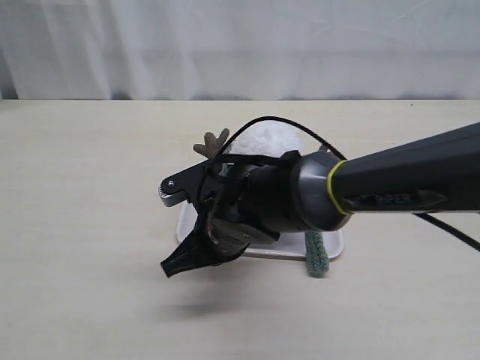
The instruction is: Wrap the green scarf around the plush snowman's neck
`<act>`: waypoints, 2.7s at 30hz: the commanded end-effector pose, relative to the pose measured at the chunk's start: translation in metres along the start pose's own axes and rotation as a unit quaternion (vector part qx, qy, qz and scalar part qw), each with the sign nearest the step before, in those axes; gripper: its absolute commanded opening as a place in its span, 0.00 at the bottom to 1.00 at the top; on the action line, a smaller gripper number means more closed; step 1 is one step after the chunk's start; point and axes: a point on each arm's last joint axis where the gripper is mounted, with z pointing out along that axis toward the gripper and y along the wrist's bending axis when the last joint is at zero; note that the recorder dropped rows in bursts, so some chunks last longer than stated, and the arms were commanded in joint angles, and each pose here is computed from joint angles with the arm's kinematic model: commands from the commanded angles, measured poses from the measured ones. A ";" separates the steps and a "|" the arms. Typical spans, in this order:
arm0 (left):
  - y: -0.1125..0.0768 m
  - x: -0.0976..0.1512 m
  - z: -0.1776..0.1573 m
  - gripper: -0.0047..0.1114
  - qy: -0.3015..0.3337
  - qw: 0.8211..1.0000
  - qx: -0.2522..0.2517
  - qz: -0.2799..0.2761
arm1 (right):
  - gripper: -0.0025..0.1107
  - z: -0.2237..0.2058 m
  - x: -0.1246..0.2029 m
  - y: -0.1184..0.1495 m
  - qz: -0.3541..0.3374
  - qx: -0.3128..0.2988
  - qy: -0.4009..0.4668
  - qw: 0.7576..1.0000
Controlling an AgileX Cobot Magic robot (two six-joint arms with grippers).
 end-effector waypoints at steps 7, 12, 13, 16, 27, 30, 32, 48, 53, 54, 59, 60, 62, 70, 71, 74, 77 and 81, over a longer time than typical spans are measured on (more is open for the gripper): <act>0.000 0.000 0.000 0.04 -0.006 1.000 -0.001 -0.003 | 0.06 -0.065 -0.007 -0.024 -0.058 0.066 0.024 0.996; 0.000 0.000 0.000 0.04 -0.006 1.000 -0.001 -0.003 | 0.06 -0.084 0.002 -0.044 -0.099 0.155 0.088 0.979; 0.000 0.000 0.000 0.04 -0.006 1.000 -0.001 -0.003 | 0.06 -0.082 0.003 -0.046 -0.105 0.170 0.098 0.975; 0.000 0.000 0.000 0.04 -0.006 1.000 -0.001 -0.003 | 0.06 -0.070 0.005 -0.046 -0.123 0.180 0.106 0.970; 0.000 0.000 0.000 0.04 -0.006 1.000 -0.001 -0.003 | 0.06 -0.020 0.025 -0.050 -0.194 0.255 0.192 0.927; 0.000 0.000 0.000 0.04 -0.006 1.000 -0.001 -0.003 | 0.06 -0.014 0.026 -0.048 -0.199 0.247 0.188 0.930; 0.000 0.000 0.000 0.04 -0.006 1.000 -0.001 -0.003 | 0.06 -0.014 0.026 -0.048 -0.197 0.246 0.189 0.930; 0.000 0.000 0.000 0.04 -0.006 1.000 -0.001 -0.003 | 0.49 -0.037 0.025 -0.046 -0.155 0.212 0.199 0.944; 0.000 0.000 0.000 0.04 -0.006 1.000 -0.001 -0.003 | 0.52 -0.056 0.027 -0.045 -0.144 0.206 0.195 0.948; 0.000 0.000 0.000 0.04 -0.006 1.000 -0.001 -0.003 | 0.52 -0.061 0.027 -0.043 -0.147 0.202 0.186 0.950; 0.000 0.000 0.000 0.04 -0.006 1.000 -0.001 -0.003 | 0.52 -0.091 0.031 -0.029 -0.159 0.174 0.130 0.963; 0.000 0.000 0.000 0.04 -0.006 1.000 -0.001 -0.003 | 0.52 -0.098 0.032 -0.027 -0.158 0.170 0.119 0.965; 0.000 0.000 0.000 0.04 -0.006 1.000 -0.001 -0.003 | 0.52 -0.111 0.034 -0.024 -0.160 0.164 0.103 0.968; 0.000 0.000 0.000 0.04 -0.006 1.000 -0.001 -0.003 | 0.52 -0.166 0.044 -0.029 -0.124 0.139 0.029 0.982; 0.000 0.000 0.000 0.04 -0.006 1.000 -0.001 -0.003 | 0.52 -0.172 0.046 -0.032 -0.114 0.136 0.018 0.984; 0.000 0.000 0.000 0.04 -0.006 1.000 -0.001 -0.003 | 0.52 -0.191 0.052 -0.041 -0.088 0.123 -0.018 0.988; 0.000 0.000 0.000 0.04 -0.006 1.000 -0.001 -0.003 | 0.52 -0.206 0.060 -0.048 -0.078 0.102 -0.060 0.990; 0.000 0.000 0.000 0.04 -0.006 1.000 -0.001 -0.003 | 0.52 -0.225 0.073 -0.057 -0.064 0.062 -0.120 0.989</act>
